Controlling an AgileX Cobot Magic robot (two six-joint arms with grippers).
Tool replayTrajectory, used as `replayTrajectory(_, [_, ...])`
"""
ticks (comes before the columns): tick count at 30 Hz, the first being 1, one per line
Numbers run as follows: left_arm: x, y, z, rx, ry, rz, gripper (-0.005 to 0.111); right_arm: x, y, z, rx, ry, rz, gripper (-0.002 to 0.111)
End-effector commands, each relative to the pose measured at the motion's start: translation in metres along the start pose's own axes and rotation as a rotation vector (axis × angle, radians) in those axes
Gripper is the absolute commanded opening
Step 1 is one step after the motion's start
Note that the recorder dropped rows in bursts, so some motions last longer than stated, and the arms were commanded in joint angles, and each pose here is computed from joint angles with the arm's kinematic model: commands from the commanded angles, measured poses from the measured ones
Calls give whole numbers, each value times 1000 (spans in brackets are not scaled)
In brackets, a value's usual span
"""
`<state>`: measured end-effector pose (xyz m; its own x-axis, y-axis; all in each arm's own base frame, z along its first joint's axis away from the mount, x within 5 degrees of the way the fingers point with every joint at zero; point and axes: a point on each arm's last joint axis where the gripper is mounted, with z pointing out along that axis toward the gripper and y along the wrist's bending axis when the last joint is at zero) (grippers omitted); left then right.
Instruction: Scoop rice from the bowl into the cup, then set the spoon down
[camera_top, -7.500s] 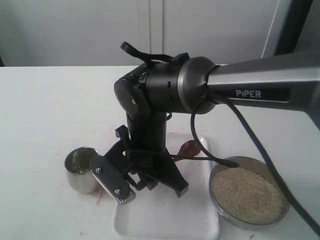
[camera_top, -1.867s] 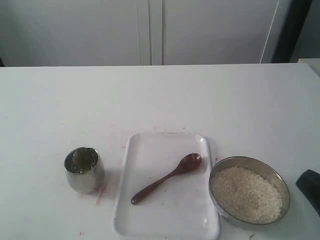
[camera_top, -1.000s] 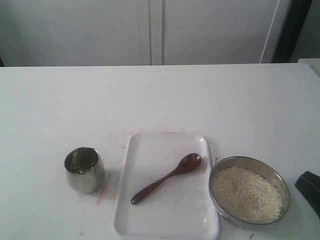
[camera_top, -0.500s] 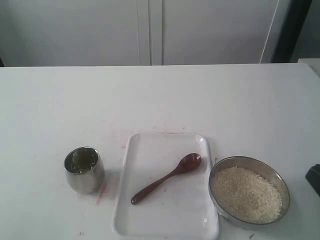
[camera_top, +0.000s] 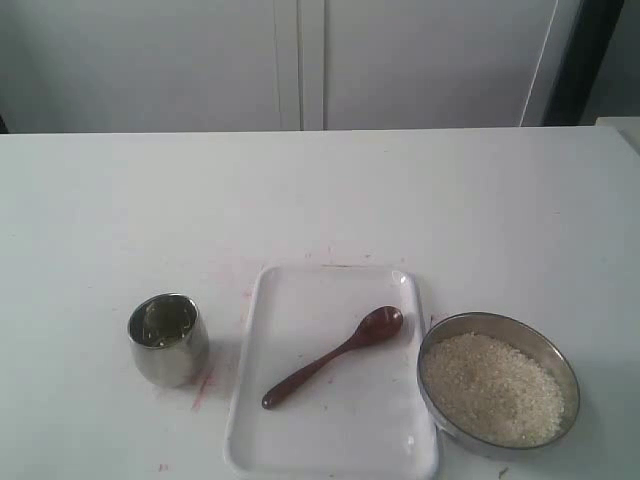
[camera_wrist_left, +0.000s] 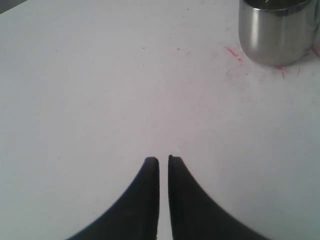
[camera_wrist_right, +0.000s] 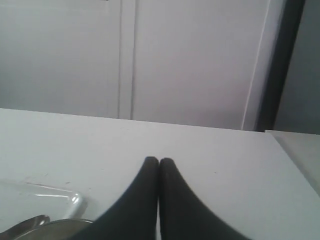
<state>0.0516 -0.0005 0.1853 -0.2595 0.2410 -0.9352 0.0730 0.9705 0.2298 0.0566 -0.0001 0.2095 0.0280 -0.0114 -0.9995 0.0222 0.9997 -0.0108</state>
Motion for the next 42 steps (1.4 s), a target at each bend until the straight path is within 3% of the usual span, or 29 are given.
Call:
replayTrajectory(1, [7,-2,1,21,61,-10,14,2,-4,0,78,0,-10,0])
replayTrajectory(7, [7,-2,1,21,61,-10,14,2,-7,0,131,1,-11,0])
replayTrajectory(42, [7,-2,1,21,61,-10,14,2,-7,0,129,1,-11,0])
